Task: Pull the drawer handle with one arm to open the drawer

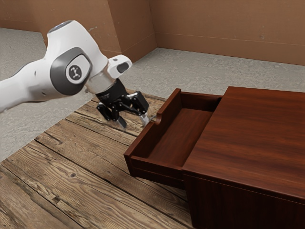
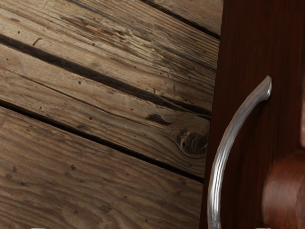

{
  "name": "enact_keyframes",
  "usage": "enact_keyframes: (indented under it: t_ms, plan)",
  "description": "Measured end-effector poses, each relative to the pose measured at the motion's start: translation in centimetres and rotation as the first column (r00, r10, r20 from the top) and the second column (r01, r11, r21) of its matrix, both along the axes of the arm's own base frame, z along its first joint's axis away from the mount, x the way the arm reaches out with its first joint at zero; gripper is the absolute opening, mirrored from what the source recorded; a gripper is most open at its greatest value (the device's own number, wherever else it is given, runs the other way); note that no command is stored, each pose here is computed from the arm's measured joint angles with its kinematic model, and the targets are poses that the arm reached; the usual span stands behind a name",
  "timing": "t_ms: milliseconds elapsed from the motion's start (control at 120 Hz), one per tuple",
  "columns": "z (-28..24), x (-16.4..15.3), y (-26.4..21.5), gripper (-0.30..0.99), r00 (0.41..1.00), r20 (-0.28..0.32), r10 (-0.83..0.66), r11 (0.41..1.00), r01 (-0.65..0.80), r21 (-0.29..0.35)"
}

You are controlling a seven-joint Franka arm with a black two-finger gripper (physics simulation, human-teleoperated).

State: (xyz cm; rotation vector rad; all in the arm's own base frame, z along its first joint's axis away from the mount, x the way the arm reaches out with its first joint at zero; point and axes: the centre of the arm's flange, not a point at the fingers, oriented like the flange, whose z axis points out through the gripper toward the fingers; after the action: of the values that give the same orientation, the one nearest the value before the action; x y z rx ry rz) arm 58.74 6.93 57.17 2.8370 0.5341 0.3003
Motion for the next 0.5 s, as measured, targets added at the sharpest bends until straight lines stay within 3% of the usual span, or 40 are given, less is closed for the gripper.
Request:
enact_keyframes:
  t_ms: [300, 392, 500]
  plan:
    - [8.6, -3.0, -1.5, 0.64, 0.989, 0.149, -0.024, 0.999, 0.028, -0.023]
    - [9.1, -3.5, -2.8, 0.66, 0.988, 0.144, -0.048, 0.997, 0.055, -0.044]
    - [9.0, -3.5, -7.6, 0.67, 0.982, 0.130, -0.136, 0.988, 0.144, -0.056]
